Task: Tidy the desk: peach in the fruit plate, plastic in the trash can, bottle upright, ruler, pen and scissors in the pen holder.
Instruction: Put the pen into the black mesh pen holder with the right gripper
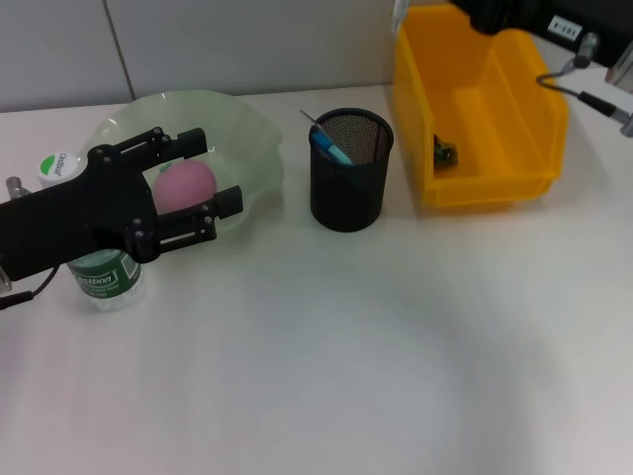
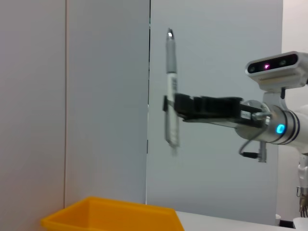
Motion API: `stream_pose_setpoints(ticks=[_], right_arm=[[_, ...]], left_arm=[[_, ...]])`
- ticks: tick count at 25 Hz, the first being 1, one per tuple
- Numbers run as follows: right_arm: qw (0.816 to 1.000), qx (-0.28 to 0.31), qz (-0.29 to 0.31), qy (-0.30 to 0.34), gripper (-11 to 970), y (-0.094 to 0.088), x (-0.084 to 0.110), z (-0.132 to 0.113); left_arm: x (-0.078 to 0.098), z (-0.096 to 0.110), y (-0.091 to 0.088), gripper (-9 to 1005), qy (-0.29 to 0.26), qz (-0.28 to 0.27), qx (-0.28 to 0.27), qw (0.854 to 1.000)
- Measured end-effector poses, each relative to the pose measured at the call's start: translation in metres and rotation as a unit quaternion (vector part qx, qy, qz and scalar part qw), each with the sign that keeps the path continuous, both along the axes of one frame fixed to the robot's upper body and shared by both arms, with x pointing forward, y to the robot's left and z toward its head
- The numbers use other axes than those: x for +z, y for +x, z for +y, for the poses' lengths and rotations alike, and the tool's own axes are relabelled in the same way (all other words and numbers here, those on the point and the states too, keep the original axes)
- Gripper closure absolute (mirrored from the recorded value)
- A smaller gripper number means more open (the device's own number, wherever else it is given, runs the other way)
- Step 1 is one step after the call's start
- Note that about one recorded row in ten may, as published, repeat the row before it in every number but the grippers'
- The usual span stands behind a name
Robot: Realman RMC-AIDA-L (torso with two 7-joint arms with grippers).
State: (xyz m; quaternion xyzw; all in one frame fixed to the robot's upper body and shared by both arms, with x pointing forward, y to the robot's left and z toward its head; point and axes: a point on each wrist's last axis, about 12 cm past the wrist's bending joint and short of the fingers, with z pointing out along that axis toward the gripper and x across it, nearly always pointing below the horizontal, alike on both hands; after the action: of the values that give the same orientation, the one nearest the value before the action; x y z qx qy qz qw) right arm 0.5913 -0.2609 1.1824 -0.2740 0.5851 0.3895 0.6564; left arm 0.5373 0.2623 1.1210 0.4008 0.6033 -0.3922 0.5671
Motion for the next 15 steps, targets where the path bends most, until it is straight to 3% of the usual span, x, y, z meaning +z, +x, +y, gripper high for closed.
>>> stream_pose_setpoints(ticks=[10,15], right_arm=[[0.994,-0.055,-0.077,-0.053,804,0.0116,0.0017,-0.0008],[0.975,-0.088,-0.165,-0.117,805,0.0124,0.0103,-0.0069]], left_arm=[[0.0016,-0.0011,0.0026,210,-0.008,-0.008,0.007,1.0],[0.0021,-0.0008,0.0034,210,-0.009,-0.011,0.01,1.0]])
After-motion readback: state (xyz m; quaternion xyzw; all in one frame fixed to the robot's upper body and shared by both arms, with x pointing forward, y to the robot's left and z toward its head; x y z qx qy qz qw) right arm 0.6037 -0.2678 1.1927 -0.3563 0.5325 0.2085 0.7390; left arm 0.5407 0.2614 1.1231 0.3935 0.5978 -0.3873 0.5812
